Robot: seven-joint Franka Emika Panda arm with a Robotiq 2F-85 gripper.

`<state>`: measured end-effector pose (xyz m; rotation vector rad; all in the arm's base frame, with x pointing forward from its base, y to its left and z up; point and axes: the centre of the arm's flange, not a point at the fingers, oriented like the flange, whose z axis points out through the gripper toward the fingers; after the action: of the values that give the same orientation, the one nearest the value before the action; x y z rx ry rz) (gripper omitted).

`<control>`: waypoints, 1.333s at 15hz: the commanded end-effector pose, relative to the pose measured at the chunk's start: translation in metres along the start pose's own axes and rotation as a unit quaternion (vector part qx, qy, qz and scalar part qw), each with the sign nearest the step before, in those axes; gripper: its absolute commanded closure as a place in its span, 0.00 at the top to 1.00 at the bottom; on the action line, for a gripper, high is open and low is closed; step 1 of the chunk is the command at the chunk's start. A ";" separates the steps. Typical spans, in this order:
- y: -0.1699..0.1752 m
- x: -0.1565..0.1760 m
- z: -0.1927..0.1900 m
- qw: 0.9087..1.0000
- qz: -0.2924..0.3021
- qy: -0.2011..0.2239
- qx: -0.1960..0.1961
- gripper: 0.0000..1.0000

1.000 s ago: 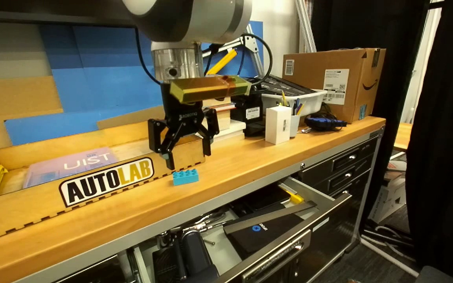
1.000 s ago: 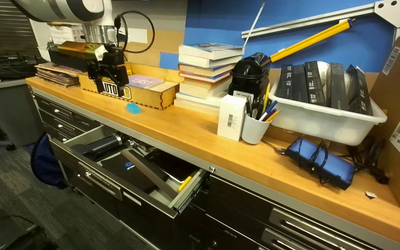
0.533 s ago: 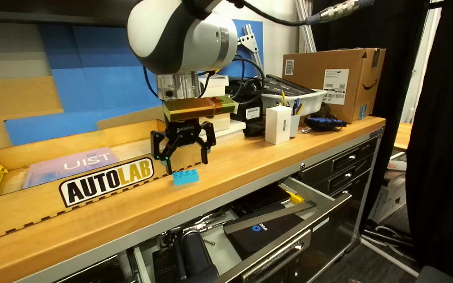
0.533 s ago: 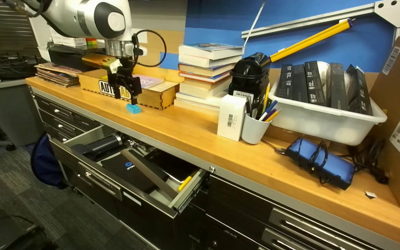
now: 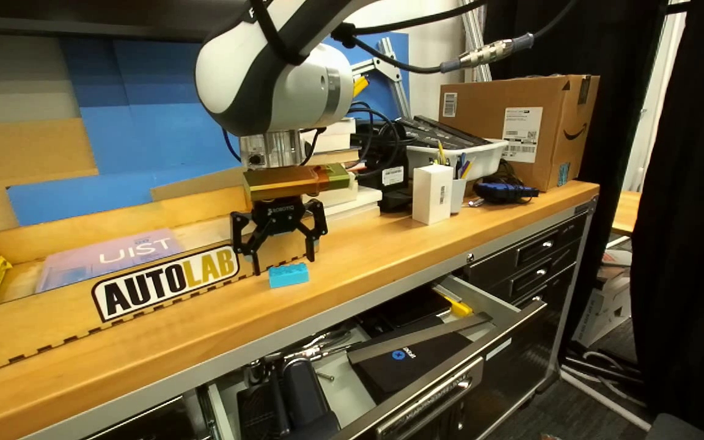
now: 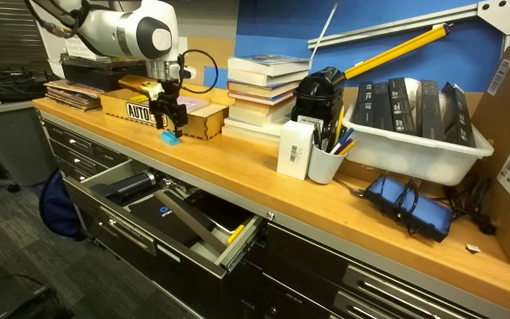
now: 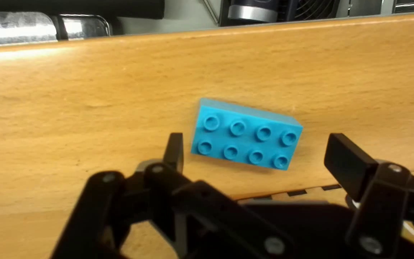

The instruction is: Put the blue object in the drawer then close the drawer.

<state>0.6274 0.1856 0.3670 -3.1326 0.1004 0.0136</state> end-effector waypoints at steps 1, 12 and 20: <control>-0.003 0.018 0.002 1.000 0.030 0.005 0.005 0.89; 0.002 -0.056 -0.001 0.999 0.026 -0.032 -0.008 0.47; 0.051 -0.148 0.039 0.986 0.152 -0.054 -0.031 0.47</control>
<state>0.5132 0.1708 0.3387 -3.1747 0.4045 0.2224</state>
